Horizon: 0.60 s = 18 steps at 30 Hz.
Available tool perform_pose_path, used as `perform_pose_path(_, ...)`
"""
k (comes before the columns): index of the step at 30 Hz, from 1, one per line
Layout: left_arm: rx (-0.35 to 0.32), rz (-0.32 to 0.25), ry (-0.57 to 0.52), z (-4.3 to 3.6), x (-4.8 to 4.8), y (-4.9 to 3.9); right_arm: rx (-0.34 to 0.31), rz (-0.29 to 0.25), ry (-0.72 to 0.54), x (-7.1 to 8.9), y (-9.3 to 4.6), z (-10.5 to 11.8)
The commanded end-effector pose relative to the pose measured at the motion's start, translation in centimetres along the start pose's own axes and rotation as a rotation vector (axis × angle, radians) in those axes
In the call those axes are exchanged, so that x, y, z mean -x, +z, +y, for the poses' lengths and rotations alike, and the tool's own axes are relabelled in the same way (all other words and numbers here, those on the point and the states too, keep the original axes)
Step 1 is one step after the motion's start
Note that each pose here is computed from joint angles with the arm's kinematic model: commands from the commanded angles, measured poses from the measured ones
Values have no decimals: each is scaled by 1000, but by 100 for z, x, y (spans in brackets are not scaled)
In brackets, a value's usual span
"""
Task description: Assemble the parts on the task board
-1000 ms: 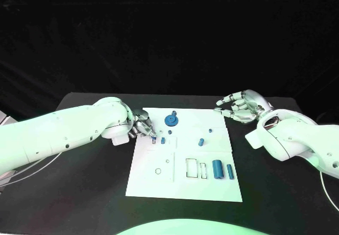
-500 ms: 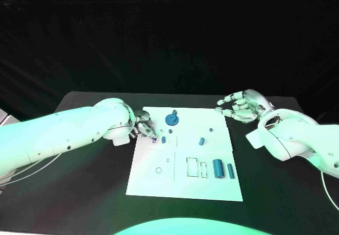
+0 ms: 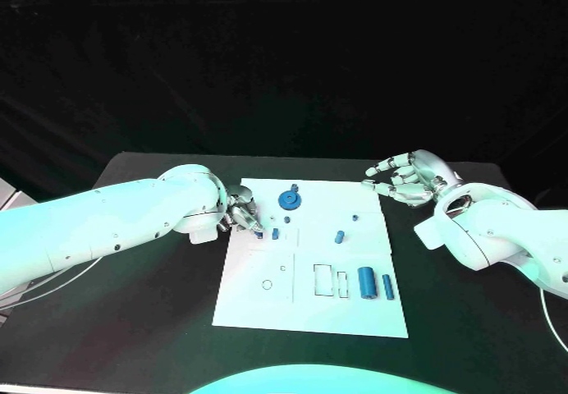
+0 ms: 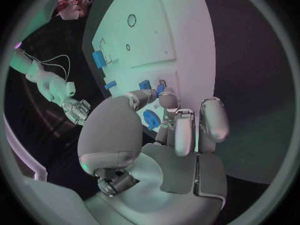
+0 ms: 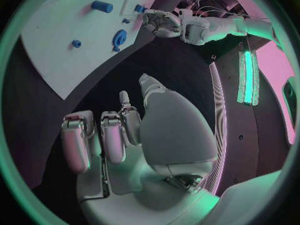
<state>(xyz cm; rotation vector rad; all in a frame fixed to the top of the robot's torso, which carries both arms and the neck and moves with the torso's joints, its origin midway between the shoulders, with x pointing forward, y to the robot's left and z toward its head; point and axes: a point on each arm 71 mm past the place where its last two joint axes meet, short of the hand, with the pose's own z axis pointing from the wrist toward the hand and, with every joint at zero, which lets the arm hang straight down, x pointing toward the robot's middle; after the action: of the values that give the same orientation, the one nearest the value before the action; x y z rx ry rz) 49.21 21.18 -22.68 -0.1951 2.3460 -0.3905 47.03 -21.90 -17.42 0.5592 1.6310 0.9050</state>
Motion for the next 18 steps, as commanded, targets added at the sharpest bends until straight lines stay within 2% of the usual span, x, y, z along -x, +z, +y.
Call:
perform_pose_path(1,2,19,25,-5,-26,-2,12,13,-3,-12,-2,6)
perform_pose_path(18,2,38,36,-19,-54,-5,11,13,-3,-13,-4,2)
